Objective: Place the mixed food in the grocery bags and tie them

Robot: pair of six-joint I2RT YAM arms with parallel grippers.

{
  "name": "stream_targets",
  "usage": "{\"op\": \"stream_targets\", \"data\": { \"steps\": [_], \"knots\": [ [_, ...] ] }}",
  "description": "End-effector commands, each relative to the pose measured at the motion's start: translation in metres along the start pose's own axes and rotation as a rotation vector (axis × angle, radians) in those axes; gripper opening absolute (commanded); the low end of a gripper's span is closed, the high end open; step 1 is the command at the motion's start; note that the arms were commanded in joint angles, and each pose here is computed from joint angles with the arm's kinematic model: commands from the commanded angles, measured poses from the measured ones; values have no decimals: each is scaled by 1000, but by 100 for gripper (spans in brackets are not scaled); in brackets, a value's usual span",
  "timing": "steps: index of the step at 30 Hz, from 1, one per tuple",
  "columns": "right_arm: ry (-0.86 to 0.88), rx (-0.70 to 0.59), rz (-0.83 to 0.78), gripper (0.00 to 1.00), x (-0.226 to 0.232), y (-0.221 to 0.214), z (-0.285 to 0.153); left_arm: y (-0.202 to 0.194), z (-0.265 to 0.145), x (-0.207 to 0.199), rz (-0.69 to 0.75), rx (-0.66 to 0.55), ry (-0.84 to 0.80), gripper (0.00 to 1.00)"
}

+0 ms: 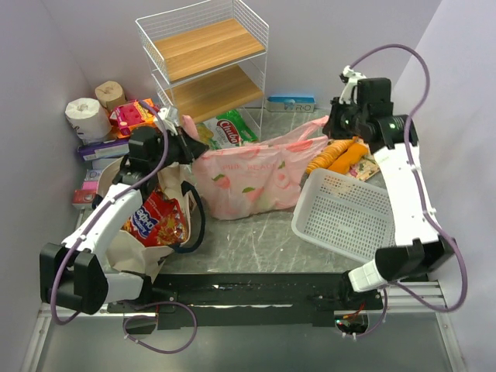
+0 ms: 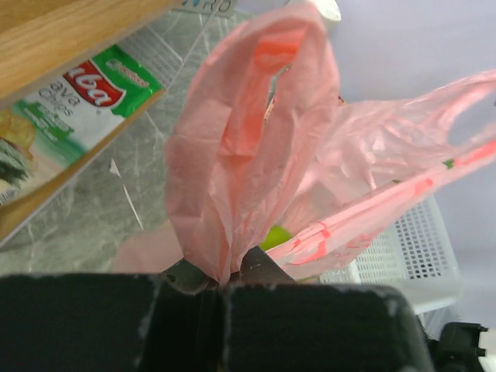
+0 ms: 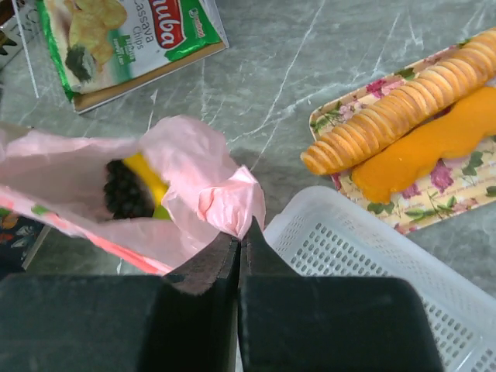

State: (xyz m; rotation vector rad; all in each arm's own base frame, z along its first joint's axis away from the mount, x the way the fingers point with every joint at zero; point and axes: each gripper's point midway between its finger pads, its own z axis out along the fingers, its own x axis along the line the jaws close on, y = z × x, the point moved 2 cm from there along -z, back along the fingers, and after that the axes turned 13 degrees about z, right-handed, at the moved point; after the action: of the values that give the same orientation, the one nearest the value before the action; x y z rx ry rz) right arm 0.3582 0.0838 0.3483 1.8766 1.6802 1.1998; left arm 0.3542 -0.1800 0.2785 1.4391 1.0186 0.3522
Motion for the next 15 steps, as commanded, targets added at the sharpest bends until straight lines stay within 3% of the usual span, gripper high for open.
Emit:
{"op": "stream_targets", "data": {
  "steps": [1, 5, 9, 15],
  "knots": [
    [-98, -85, -1, 0, -16, -1, -34, 16, 0, 13, -42, 2, 68, 1],
    [-139, -70, 2, 0, -26, -19, -42, 14, 2, 26, -62, 31, 130, 1],
    [24, -102, -56, 6, -6, -29, -51, 18, 10, 26, -38, 46, 100, 1],
    [369, -172, -145, 43, 43, -29, -59, 8, 34, 24, 21, 128, -13, 1]
  ]
}}
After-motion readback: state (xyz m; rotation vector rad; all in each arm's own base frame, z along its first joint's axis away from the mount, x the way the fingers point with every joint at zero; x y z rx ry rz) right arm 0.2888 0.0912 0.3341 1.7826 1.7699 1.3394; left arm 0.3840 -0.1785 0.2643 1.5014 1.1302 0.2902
